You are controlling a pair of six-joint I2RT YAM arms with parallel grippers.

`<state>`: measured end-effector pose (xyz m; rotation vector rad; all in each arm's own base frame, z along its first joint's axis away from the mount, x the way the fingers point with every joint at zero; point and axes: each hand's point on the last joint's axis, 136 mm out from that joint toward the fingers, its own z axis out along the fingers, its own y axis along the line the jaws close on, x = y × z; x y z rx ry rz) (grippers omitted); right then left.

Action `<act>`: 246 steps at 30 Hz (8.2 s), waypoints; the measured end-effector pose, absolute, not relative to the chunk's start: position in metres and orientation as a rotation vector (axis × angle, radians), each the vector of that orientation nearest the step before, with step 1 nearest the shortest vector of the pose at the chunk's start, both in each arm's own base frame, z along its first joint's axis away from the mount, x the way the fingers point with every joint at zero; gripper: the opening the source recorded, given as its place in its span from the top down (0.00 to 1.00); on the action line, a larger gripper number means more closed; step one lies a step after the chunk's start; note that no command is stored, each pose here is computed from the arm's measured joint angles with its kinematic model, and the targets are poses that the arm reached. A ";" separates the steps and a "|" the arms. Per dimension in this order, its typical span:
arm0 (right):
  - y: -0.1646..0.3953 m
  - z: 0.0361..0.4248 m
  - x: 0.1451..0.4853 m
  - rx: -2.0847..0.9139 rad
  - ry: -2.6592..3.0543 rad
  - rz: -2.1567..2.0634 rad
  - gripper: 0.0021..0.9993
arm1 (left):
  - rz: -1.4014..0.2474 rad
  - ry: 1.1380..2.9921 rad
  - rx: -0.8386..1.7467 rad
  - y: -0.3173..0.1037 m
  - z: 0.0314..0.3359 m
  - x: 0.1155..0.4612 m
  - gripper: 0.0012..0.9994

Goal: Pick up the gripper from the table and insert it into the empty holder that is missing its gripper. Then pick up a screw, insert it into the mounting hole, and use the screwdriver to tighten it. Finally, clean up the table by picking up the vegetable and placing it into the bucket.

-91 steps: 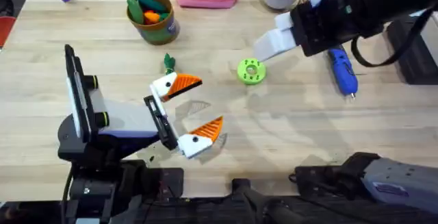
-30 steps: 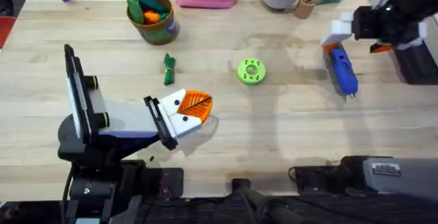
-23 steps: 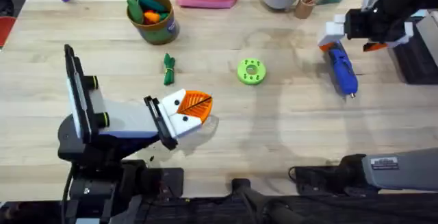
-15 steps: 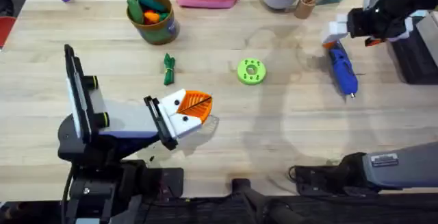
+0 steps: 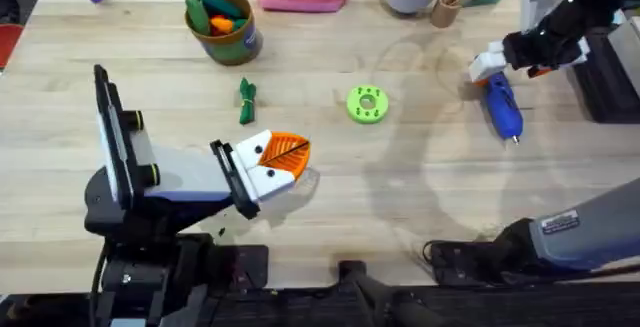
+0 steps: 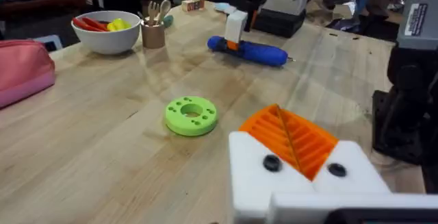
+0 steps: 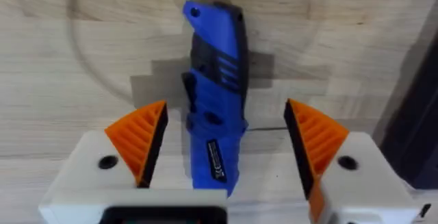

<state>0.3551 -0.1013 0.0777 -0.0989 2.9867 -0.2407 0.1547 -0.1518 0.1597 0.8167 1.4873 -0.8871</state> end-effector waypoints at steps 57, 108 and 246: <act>-0.094 0.054 0.378 -0.147 3.010 -0.185 0.98 | -0.887 1.487 0.817 -0.152 0.160 0.155 0.99; 0.225 0.381 0.275 -0.469 1.605 0.840 0.98 | -0.887 1.488 0.817 -0.152 0.160 0.155 0.99; 0.369 0.354 0.179 -1.242 0.949 1.263 0.98 | -0.887 1.487 0.817 -0.152 0.160 0.155 0.99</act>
